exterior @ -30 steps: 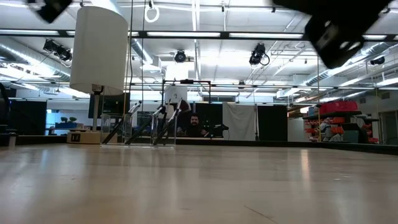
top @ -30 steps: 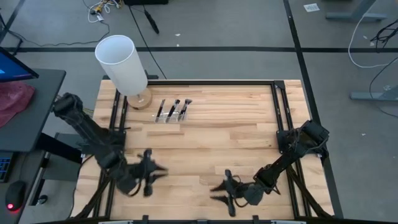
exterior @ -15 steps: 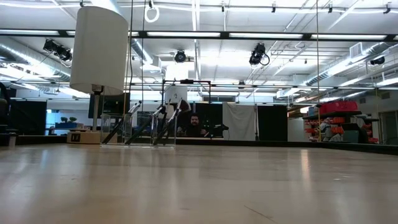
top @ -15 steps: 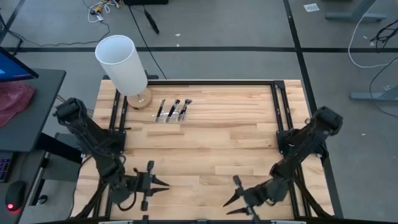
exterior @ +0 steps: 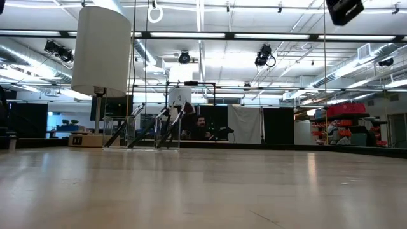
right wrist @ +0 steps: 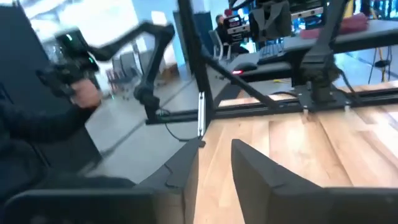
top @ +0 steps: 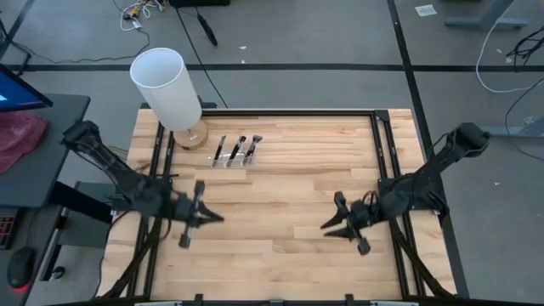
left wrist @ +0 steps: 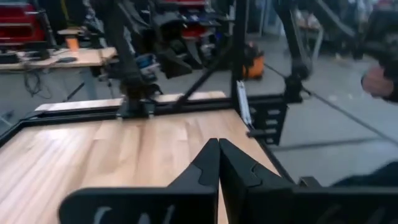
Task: Put items in baskets/containers
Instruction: Return to Home Position
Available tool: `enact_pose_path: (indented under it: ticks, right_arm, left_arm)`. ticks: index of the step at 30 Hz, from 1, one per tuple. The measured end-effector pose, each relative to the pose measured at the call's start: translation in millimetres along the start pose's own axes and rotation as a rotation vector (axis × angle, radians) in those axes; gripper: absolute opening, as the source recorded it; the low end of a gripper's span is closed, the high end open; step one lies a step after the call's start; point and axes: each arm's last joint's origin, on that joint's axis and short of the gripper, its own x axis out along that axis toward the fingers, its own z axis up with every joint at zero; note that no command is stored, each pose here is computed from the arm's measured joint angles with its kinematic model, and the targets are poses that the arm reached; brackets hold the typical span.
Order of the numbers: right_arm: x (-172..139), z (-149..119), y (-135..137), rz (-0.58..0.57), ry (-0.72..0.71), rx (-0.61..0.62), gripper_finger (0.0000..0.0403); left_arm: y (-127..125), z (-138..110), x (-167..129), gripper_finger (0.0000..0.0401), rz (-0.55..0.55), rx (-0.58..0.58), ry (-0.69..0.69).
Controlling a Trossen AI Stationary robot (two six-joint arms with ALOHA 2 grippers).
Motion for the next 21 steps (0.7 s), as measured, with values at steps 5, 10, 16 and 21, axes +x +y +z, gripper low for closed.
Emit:
enact_pose_path:
  ticks: [5,10,16,21]
  right_arm:
    - [-27,-2,-24,-0.046,-0.068,0.055,0.0075]
    - [-49,-3,-32,0.002,-0.123,0.070,0.0055]
    - [-68,-14,-39,0.014,-0.151,0.092,0.0039]
    - [-78,-24,-49,0.006,-0.175,0.085,0.0038]
  left_arm:
    - [34,-14,-30,0.0005,0.038,-0.083,-0.077]
    - [53,-42,-56,0.0003,0.053,-0.166,-0.148]
    - [64,-74,-73,0.0005,0.049,-0.229,-0.211]
    - [74,-88,-79,0.0003,0.108,-0.242,-0.269]
